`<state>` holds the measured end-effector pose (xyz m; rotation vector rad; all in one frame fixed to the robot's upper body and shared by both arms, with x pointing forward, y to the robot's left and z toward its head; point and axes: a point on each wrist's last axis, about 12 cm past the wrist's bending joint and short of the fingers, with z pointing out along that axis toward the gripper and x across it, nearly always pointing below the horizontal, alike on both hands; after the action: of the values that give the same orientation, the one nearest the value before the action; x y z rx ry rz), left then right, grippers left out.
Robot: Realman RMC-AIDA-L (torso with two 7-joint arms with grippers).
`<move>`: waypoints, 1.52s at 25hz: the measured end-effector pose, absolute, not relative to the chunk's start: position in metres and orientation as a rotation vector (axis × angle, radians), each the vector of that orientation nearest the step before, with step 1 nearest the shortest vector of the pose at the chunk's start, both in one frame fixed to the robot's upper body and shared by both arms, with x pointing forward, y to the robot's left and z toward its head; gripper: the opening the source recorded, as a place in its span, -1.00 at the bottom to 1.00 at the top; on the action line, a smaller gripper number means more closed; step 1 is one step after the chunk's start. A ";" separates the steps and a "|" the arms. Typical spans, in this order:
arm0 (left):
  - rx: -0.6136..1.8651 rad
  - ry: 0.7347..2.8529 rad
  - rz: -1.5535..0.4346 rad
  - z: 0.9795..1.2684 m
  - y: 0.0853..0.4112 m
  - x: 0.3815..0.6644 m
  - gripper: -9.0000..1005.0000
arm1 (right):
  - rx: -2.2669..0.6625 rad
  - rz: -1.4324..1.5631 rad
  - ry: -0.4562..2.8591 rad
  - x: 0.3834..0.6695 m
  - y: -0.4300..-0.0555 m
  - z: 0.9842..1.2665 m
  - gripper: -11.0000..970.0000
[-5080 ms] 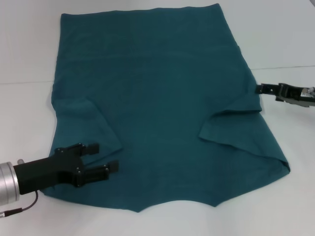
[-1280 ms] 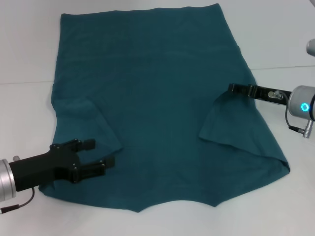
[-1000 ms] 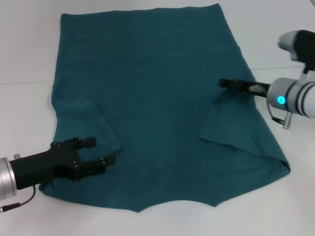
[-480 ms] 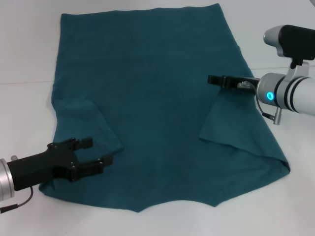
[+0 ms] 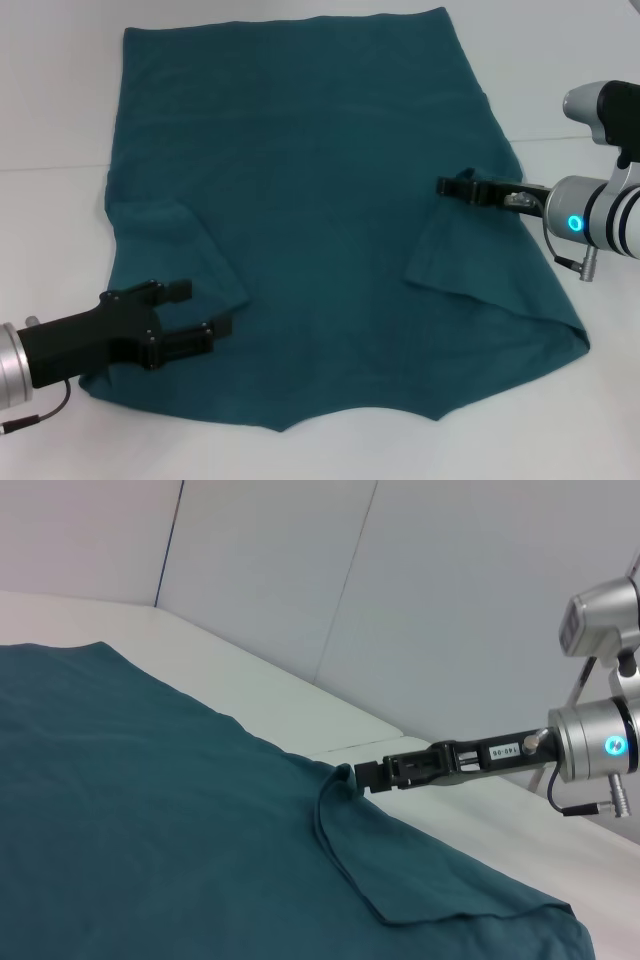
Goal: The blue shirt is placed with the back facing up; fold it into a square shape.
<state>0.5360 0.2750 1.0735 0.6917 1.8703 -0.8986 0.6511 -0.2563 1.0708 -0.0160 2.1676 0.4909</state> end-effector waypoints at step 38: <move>0.205 2.062 -0.834 1.060 0.326 0.529 0.75 | -0.094 0.694 1.883 0.641 -0.270 1.096 0.75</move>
<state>0.5287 0.3261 1.0600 0.2052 2.0624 -0.8335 0.6412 -0.2698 1.0959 -0.0939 1.8832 0.6941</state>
